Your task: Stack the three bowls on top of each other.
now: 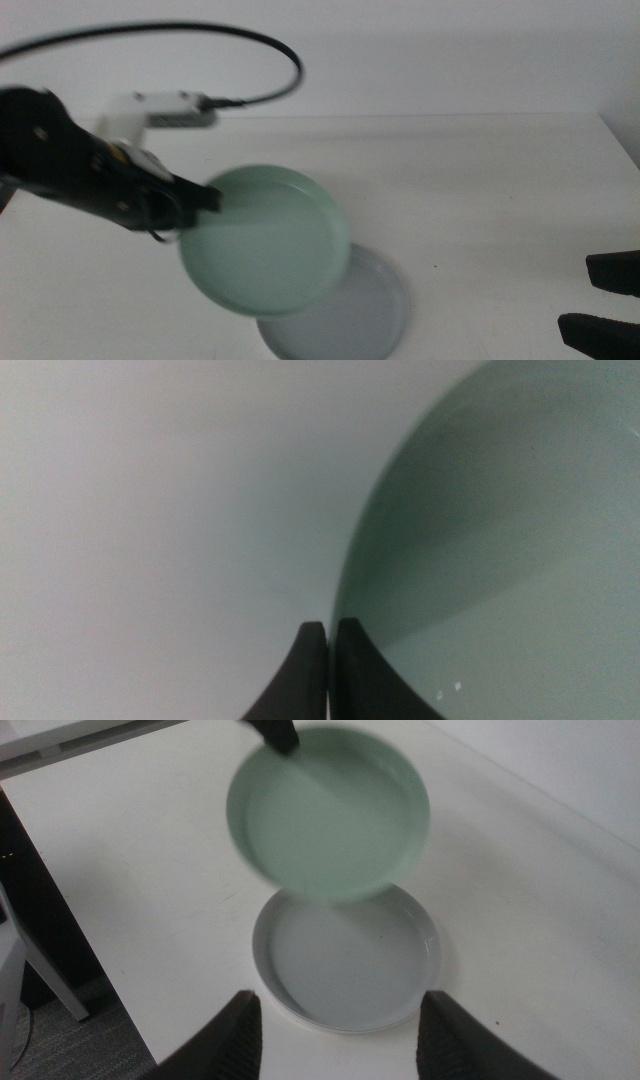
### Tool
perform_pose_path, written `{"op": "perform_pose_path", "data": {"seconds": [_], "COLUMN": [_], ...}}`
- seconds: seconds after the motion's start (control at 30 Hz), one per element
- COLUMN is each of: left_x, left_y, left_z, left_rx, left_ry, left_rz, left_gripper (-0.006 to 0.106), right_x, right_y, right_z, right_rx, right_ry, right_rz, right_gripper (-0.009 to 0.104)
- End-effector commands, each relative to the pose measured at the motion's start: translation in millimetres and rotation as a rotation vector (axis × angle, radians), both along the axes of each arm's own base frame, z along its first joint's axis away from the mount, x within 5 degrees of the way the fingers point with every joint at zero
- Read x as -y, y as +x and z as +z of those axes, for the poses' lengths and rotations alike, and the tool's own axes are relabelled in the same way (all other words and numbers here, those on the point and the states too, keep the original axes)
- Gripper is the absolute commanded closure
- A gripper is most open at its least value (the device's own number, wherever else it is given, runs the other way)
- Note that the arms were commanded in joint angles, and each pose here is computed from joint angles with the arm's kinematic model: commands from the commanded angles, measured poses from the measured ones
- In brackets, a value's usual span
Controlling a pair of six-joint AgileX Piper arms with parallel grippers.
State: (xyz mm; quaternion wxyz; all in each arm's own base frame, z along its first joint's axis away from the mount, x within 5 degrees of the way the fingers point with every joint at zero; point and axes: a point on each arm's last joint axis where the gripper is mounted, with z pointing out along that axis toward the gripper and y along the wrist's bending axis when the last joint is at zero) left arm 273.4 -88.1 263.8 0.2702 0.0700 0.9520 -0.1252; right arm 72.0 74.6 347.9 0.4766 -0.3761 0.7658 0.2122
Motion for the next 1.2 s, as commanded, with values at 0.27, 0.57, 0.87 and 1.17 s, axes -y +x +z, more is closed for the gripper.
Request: {"op": "perform_pose_path", "data": {"seconds": [0.27,0.57,0.87,1.17], "left_x": [65.3,80.3,52.4,-7.1], "left_y": [-11.6,-7.0,-6.2,-18.0], "left_z": [-27.3,-56.8,-1.6,65.1], "left_rx": [0.069,-0.016,0.172,0.432], "left_ry": [-0.098,-0.088,-0.085,-0.102], "left_rz": [-0.103,-0.108,-0.099,0.056], "left_gripper": [0.1,0.073,0.0,0.0], "right_x": [-0.4,-0.4,-0.4,-0.4], "right_y": [1.8,1.8,1.8,1.8], "right_z": [11.9,11.9,11.9,11.9], "right_rx": [0.059,0.059,0.059,0.059], "right_ry": [0.051,0.051,0.051,0.051], "right_rz": [-0.014,-0.014,-0.014,-0.014], "right_gripper": [0.054,0.054,0.054,0.054]}}
